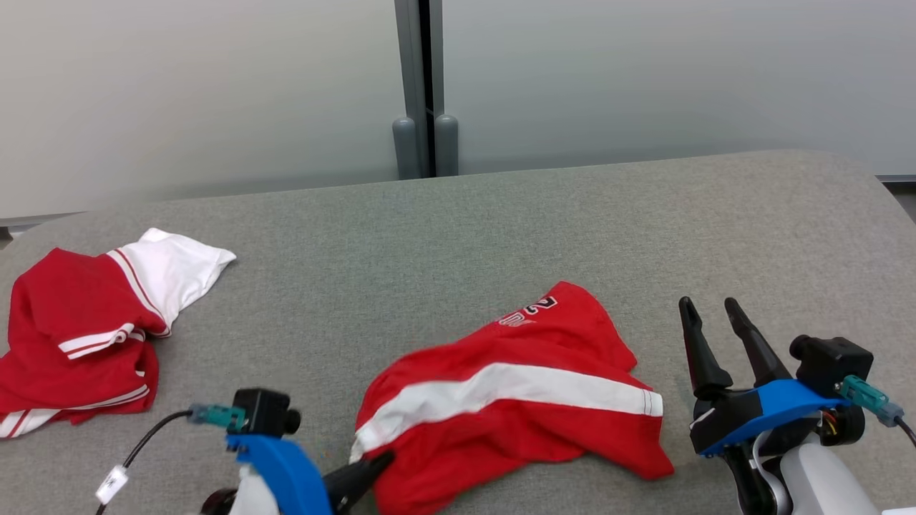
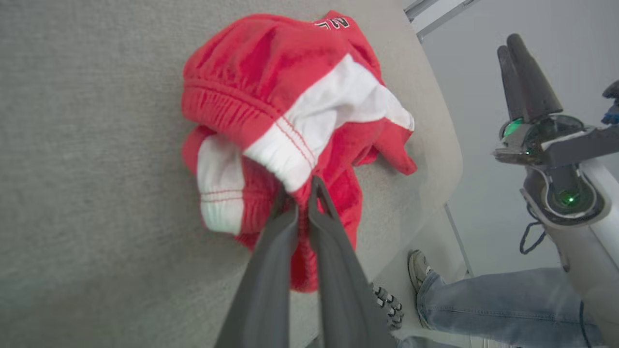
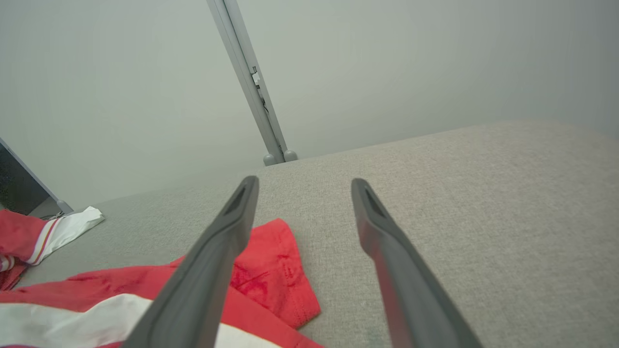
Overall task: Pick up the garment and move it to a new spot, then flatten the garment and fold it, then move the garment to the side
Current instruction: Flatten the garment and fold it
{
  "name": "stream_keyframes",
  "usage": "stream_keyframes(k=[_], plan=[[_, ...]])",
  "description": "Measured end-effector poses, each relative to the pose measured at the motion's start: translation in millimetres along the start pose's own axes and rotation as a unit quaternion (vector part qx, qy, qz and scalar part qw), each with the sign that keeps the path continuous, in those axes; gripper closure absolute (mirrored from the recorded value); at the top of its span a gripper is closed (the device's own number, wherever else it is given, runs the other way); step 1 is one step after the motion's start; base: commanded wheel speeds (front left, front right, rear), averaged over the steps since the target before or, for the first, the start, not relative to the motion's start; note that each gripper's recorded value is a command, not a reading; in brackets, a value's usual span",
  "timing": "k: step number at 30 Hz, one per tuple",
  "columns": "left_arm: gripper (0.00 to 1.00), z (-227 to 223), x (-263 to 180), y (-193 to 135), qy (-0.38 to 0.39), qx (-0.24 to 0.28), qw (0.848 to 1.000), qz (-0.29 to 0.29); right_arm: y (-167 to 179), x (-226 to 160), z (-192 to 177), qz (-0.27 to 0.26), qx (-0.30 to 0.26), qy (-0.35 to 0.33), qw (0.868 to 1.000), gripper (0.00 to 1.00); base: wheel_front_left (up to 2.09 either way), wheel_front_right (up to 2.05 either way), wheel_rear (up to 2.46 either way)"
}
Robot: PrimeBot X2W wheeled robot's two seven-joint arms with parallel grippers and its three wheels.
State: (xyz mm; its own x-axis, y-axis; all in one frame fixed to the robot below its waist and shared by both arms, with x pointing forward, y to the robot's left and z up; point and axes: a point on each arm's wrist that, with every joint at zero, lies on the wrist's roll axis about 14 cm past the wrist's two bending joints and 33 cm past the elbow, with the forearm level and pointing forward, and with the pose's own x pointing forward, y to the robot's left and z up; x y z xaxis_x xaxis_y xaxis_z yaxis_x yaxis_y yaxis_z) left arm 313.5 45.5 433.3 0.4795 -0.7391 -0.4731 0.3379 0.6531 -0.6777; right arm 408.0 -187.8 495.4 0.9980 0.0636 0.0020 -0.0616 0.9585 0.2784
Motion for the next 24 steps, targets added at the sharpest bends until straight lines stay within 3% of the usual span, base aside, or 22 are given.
stream_keyframes(k=[10,11,12,17,24], plan=[[1.0,-56,-30,43,0.124,0.02,0.99,0.063,-8,4,-1,-0.004,-0.011,0.011,1.0,0.0,0.0,0.0,0.0],[0.74,-58,-31,46,0.128,0.025,0.989,0.069,-8,4,0,-0.004,-0.011,0.011,1.0,0.0,0.0,0.0,0.0],[0.03,-59,-32,50,0.129,0.029,0.988,0.076,-9,4,0,-0.005,-0.012,0.011,1.0,0.0,0.0,0.0,0.0],[0.0,-43,-31,39,0.085,0.034,0.994,0.062,-6,1,3,-0.001,-0.014,0.011,1.0,0.0,0.0,0.0,0.0],[0.0,7,-66,37,-0.029,0.091,0.991,0.088,1,-6,15,0.011,-0.021,-0.007,1.0,0.0,0.0,0.0,0.0]])
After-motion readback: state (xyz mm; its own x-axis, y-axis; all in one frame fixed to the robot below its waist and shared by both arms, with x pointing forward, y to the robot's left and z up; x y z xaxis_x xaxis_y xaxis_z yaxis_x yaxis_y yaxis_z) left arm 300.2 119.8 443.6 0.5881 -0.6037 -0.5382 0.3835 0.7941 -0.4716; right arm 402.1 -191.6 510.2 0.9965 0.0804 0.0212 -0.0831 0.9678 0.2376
